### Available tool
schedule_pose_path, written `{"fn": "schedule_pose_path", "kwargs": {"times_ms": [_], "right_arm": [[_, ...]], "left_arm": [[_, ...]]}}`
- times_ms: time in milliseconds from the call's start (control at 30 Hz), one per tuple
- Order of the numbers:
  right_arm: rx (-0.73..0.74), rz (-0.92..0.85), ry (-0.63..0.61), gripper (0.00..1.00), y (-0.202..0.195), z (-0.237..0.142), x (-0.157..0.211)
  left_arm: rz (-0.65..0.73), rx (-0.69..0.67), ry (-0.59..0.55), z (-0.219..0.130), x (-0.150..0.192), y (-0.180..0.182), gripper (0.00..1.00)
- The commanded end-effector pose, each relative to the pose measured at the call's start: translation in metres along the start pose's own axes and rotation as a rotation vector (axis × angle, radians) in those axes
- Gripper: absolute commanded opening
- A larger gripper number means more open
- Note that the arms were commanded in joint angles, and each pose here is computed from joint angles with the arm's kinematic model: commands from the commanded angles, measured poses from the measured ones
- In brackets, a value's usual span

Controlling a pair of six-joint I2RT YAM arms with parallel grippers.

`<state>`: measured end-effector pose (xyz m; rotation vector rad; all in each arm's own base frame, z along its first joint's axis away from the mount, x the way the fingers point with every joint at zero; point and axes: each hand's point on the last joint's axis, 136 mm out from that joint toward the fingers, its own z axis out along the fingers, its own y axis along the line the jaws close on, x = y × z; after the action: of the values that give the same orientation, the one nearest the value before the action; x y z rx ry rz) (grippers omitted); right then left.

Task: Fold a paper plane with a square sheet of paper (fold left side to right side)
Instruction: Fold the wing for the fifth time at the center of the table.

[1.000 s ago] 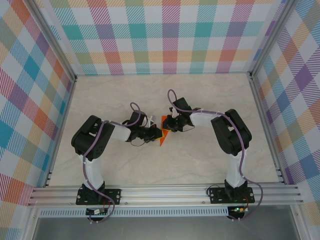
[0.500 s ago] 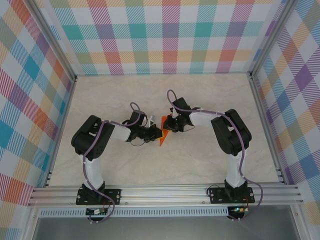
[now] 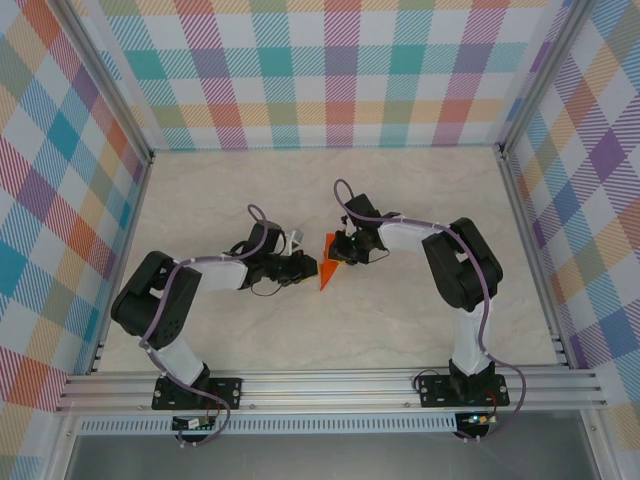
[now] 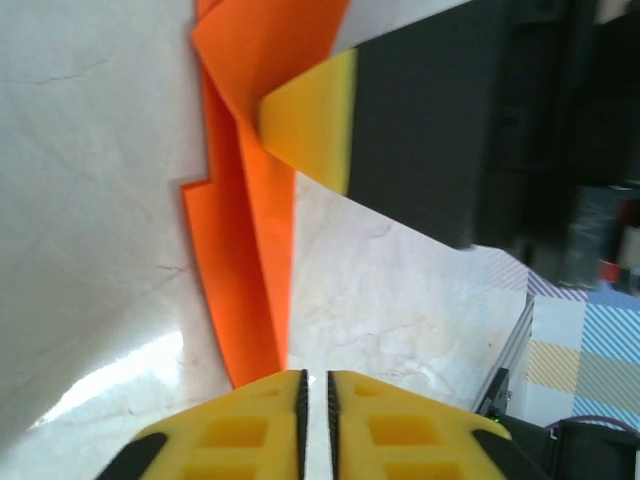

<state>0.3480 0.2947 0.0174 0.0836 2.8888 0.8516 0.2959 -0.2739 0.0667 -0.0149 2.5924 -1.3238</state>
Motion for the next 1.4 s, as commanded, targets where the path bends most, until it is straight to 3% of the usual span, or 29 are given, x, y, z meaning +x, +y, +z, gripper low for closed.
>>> {"fn": "schedule_pose_path", "kwargs": {"times_ms": [0, 200, 567, 967, 1200, 1367], "right_arm": [[0.132, 0.041, 0.06, 0.18, -0.037, 0.01, 0.018], [0.128, 0.04, 0.06, 0.18, -0.036, 0.01, 0.017], [0.12, 0.036, 0.062, 0.18, -0.033, 0.009, 0.016], [0.114, 0.027, 0.054, 0.18, -0.029, 0.006, 0.013], [0.085, -0.005, 0.034, 0.17, -0.018, -0.001, 0.007], [-0.006, -0.051, -0.015, 0.11, 0.003, -0.014, 0.0]], "left_arm": [[0.04, 0.041, 0.032, -0.003, 0.009, -0.017, 0.11], [0.058, 0.049, 0.073, 0.017, 0.007, -0.023, 0.08], [0.018, 0.021, 0.12, 0.044, 0.007, -0.001, 0.08], [0.0, -0.07, 0.171, 0.05, 0.03, 0.027, 0.07], [-0.021, -0.15, 0.168, 0.048, 0.038, 0.048, 0.01], [-0.038, -0.163, 0.177, 0.047, 0.046, 0.056, 0.0]]}}
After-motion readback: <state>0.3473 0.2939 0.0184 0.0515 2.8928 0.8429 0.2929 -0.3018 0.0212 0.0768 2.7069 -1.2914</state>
